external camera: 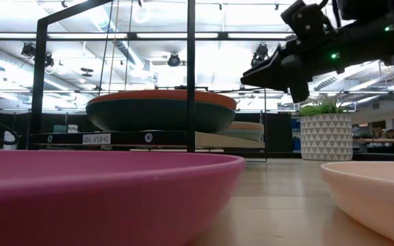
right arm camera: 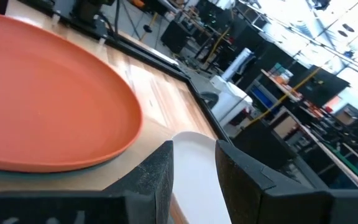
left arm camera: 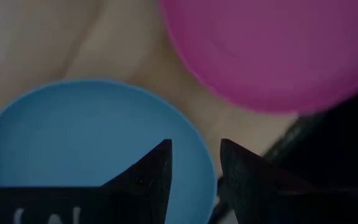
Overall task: Place and stack plates onto a shelf
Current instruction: Stack the blue plate on the top of the orange plate on the shelf
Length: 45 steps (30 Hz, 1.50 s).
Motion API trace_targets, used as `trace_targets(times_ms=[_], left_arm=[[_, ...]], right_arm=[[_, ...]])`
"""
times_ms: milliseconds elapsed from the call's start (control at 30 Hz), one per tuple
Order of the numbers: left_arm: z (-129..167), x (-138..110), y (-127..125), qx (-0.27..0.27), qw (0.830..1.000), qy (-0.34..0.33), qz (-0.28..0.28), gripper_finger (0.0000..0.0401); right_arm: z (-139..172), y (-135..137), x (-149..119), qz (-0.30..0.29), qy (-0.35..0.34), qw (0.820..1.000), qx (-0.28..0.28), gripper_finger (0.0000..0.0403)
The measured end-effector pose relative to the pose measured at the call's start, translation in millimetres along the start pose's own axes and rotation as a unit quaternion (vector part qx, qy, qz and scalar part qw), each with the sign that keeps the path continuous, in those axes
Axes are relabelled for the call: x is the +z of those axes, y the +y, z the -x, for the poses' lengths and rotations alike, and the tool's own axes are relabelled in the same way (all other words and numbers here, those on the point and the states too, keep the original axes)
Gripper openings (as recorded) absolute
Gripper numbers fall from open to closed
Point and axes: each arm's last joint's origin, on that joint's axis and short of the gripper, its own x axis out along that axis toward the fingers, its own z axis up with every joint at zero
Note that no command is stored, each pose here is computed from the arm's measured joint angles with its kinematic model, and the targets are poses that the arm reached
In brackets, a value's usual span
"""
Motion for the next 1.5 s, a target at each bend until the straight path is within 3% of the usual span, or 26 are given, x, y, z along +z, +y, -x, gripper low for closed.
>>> trace_targets(times_ms=[133,500,933,1333,1500], left_arm=[[-14.1,15.4,-1.3,0.013,0.999,0.026,0.046,0.0144],[-45.0,27.6,2.7,0.079,0.989,0.094,0.086,0.0177],[-46.4,32.0,-3.6,0.048,0.988,0.076,0.127,0.0156],[-67.9,30.0,-4.4,0.076,0.981,0.123,0.128,0.0153],[-68.0,31.0,-4.0,0.076,0.982,0.127,0.118,0.0102]], right_arm=[[-5.5,-4.8,-1.0,-0.008,-0.009,1.000,0.006,0.0125],[-12.3,-10.1,-2.8,-0.015,-0.023,0.999,0.027,0.0125],[-12.8,-10.4,-2.6,-0.020,-0.028,0.999,0.032,0.0125],[-12.8,-10.5,-2.3,-0.023,-0.029,0.999,0.032,0.0125],[-12.8,-10.5,-2.3,-0.023,-0.029,0.999,0.032,0.0125]])
